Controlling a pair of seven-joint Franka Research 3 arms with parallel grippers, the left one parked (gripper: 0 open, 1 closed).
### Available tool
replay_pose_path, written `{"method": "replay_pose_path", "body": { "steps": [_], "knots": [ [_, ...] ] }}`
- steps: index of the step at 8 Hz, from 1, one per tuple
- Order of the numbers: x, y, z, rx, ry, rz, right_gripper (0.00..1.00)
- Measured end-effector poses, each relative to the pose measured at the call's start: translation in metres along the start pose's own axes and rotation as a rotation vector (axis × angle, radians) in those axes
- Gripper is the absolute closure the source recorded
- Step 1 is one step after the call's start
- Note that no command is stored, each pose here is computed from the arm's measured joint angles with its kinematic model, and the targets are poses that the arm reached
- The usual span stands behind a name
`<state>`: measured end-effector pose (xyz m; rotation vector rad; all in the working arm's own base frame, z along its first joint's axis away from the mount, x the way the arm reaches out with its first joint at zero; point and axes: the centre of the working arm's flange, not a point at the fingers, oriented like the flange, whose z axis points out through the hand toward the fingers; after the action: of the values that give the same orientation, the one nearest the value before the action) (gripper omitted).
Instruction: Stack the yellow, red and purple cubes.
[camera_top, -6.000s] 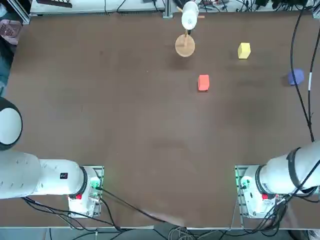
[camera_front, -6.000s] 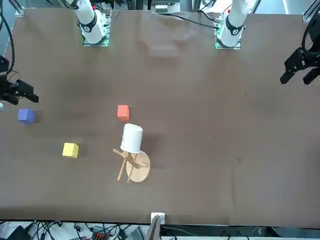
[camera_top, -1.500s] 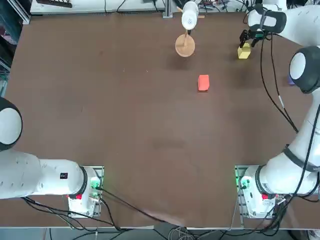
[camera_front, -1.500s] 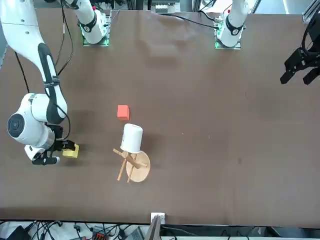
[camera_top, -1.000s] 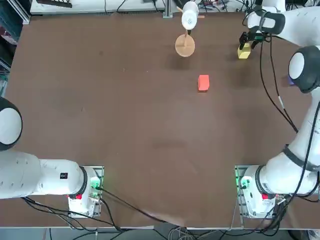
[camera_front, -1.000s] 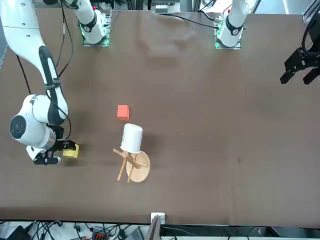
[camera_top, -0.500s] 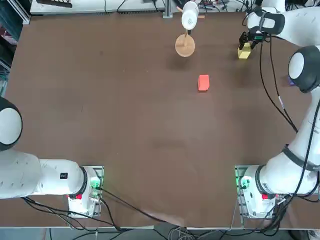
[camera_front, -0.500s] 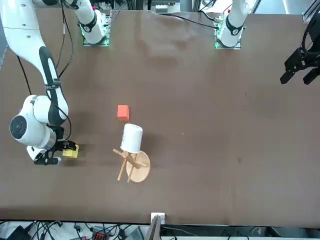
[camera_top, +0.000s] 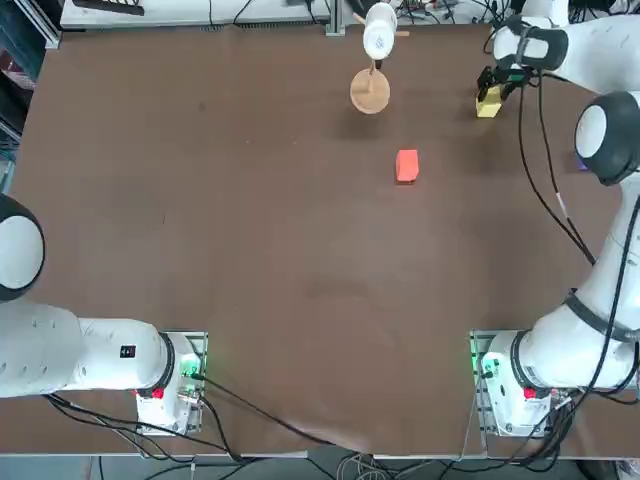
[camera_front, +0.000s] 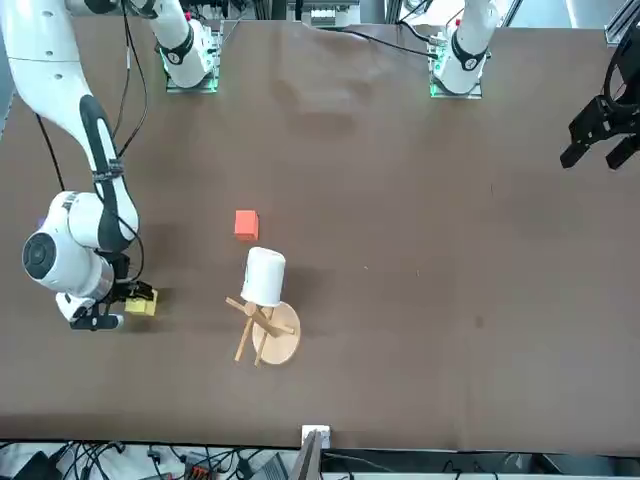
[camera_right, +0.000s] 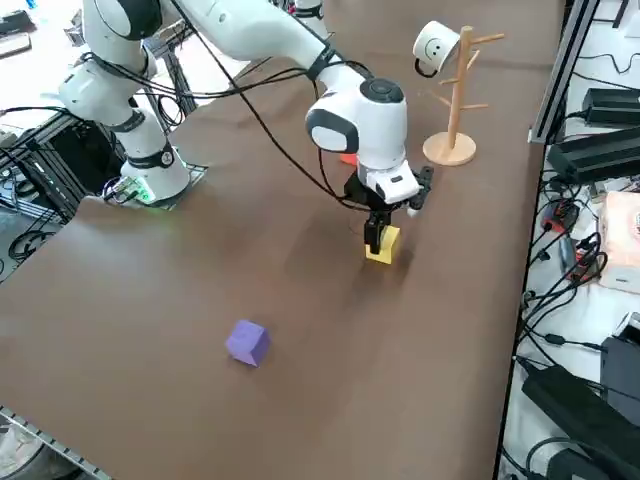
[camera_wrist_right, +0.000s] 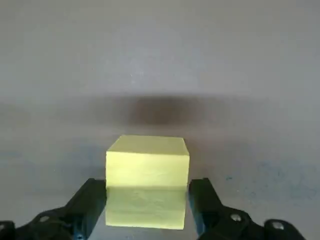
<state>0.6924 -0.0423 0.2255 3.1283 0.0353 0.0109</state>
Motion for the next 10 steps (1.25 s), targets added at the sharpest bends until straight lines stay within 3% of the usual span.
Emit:
{"method": "replay_pose_path", "body": {
  "steps": [4,7,10],
  "knots": [
    [-0.0008,0.0000,0.0066,0.000,-0.007,0.002,0.02],
    [0.0001,0.0002,0.0027,0.001,-0.002,0.013,0.27],
    [0.0003,0.0002,0.0018,0.000,-0.001,0.014,0.32]
  ]
}}
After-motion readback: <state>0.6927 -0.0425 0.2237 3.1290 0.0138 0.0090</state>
